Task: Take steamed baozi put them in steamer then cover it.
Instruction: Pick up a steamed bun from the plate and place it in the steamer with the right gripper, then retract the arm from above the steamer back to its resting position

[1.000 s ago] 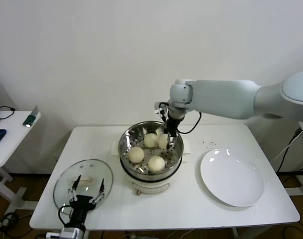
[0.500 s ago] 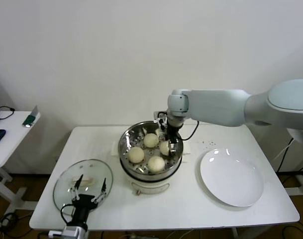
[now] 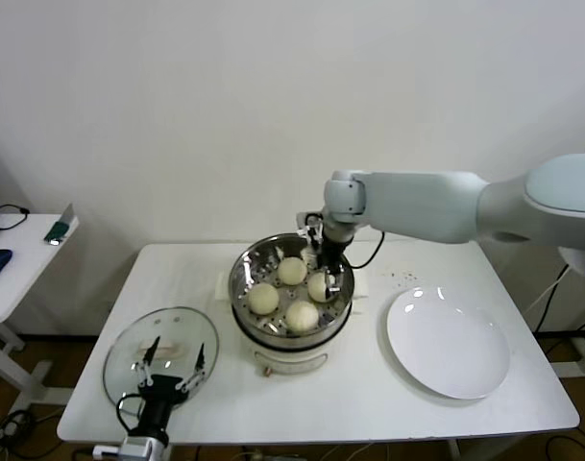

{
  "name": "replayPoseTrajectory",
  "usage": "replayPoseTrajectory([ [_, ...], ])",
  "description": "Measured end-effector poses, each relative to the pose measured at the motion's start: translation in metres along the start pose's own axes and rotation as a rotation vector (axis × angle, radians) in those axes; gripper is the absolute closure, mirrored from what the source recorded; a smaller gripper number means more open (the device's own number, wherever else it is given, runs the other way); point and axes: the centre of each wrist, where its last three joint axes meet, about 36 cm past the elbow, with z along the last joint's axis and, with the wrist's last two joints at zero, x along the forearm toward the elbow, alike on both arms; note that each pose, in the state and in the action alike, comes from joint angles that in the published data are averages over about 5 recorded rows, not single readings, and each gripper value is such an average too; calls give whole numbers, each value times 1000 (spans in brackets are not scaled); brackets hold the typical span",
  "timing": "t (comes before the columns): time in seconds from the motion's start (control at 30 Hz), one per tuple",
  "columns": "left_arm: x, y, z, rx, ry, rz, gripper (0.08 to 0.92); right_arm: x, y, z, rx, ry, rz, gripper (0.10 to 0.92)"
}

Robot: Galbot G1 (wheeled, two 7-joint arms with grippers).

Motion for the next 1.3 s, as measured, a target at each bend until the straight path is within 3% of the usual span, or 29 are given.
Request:
replayPoseTrajectory([
  [0.27, -3, 1, -1, -11, -6, -3, 177, 46, 1, 26, 10, -85, 67, 200],
  [0.5, -5, 1, 0, -31, -7, -12, 177, 63, 16, 65, 58, -222, 213, 200],
  [0.93, -11, -3, -11, -53, -23, -38, 177, 7, 76, 144, -51, -639, 542, 200],
  [1.3, -10, -5, -17, -115, -37, -54, 177, -41, 130, 183, -252, -904, 798, 200],
])
